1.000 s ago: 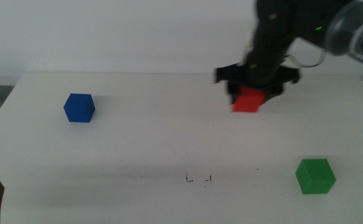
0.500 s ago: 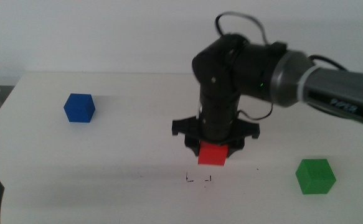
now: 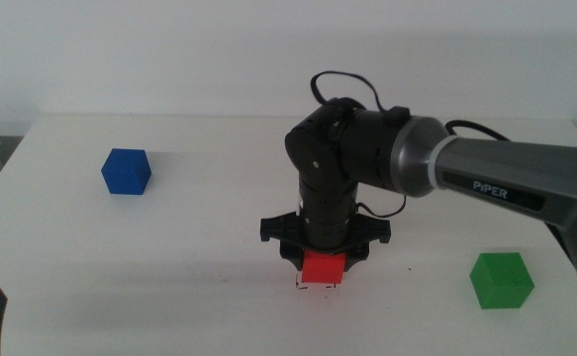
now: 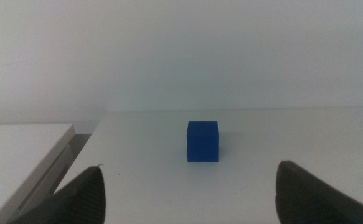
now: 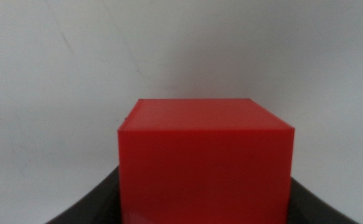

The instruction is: Stack red cubes first, then green, then blue cubes in a specific spot.

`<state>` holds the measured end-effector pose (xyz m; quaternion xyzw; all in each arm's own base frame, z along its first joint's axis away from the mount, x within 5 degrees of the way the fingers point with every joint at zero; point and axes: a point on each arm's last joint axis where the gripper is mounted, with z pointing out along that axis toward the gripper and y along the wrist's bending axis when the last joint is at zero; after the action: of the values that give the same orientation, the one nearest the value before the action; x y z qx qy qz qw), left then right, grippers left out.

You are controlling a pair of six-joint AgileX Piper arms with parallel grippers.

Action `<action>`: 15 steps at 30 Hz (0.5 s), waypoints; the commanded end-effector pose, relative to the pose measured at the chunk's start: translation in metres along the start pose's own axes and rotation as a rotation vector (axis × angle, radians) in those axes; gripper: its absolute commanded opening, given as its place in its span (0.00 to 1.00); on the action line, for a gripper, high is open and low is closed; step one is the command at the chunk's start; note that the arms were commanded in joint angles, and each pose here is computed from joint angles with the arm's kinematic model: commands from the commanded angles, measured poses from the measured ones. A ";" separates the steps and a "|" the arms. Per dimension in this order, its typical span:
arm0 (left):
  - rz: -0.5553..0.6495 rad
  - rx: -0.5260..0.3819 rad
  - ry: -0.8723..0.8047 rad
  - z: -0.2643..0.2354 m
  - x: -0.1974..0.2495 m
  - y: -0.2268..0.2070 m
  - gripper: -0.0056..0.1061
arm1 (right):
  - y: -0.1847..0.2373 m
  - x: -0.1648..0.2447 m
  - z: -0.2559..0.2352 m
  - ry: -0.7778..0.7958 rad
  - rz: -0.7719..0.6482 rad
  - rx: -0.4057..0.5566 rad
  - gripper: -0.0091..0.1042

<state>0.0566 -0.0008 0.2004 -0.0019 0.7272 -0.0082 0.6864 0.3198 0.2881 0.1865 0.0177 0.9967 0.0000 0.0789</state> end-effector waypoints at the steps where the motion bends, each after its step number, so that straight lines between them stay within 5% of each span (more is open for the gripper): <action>1: -0.008 0.000 -0.008 0.000 0.000 0.000 0.89 | 0.004 0.003 0.002 -0.005 -0.031 -0.002 0.33; 15: -0.008 0.000 -0.008 0.000 0.000 0.000 0.89 | 0.008 0.005 0.011 0.001 -0.057 0.002 0.33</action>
<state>0.0566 -0.0008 0.2004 -0.0019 0.7272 -0.0082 0.6864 0.3156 0.2982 0.1754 -0.0049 0.9971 0.0029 0.0758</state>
